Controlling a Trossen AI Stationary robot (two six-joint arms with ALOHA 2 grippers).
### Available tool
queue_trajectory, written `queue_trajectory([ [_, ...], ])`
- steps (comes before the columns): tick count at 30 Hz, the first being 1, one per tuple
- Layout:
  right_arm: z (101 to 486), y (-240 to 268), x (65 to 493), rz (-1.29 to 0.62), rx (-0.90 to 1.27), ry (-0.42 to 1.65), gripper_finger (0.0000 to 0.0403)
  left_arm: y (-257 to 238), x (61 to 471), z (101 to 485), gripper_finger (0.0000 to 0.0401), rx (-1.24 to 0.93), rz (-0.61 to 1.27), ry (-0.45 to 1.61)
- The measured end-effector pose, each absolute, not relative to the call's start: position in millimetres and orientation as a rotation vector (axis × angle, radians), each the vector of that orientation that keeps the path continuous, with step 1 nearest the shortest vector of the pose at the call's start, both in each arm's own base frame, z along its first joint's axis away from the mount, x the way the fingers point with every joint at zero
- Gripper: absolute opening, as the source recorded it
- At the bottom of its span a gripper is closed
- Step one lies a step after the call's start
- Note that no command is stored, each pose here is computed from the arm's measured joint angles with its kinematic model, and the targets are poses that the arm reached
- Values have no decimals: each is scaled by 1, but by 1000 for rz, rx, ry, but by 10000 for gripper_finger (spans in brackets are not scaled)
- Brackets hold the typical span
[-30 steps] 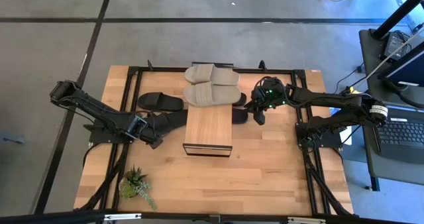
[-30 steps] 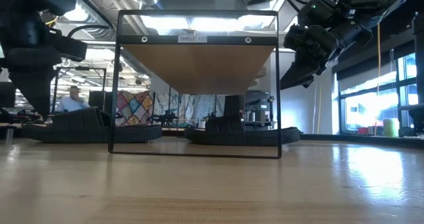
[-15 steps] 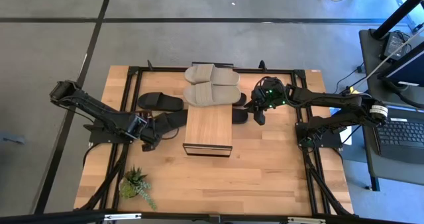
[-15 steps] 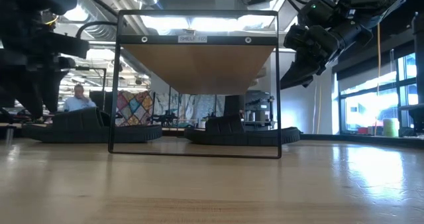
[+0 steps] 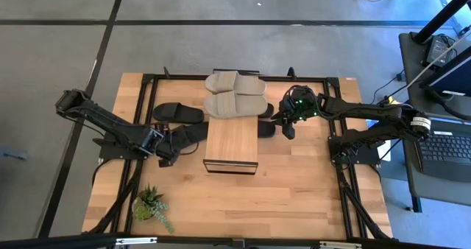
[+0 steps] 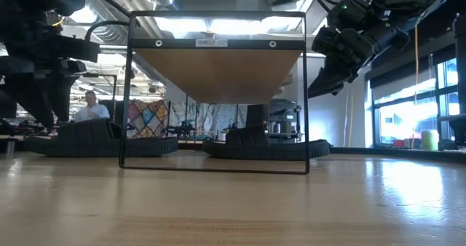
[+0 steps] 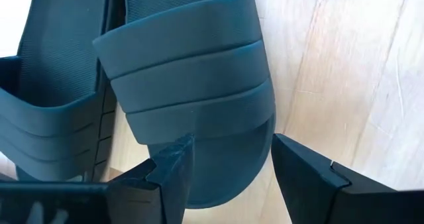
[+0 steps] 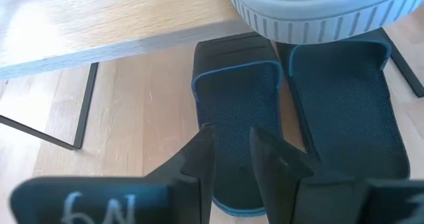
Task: Pick and place slides into the shelf
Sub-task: Put the bottom left black slide under the shelf
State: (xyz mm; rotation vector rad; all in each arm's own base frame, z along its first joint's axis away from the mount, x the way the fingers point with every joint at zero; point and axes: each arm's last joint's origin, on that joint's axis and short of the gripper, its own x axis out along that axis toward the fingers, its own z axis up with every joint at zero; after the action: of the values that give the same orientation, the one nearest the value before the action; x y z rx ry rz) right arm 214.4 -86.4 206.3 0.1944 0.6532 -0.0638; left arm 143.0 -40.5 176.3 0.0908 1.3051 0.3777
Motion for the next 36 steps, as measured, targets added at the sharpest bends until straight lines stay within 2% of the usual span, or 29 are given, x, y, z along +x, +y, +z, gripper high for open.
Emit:
queue_trajectory([
  [11,206,-86,215,-58,178,653,97,-44,153,175,192,92,336,1266],
  [18,206,-86,215,-58,179,653,97,-48,170,208,192,130,270,1186],
  [25,208,-87,215,-60,173,638,97,-26,186,238,192,-44,368,1122],
  [36,208,-87,215,-59,173,639,97,11,190,242,192,-69,194,1189],
])
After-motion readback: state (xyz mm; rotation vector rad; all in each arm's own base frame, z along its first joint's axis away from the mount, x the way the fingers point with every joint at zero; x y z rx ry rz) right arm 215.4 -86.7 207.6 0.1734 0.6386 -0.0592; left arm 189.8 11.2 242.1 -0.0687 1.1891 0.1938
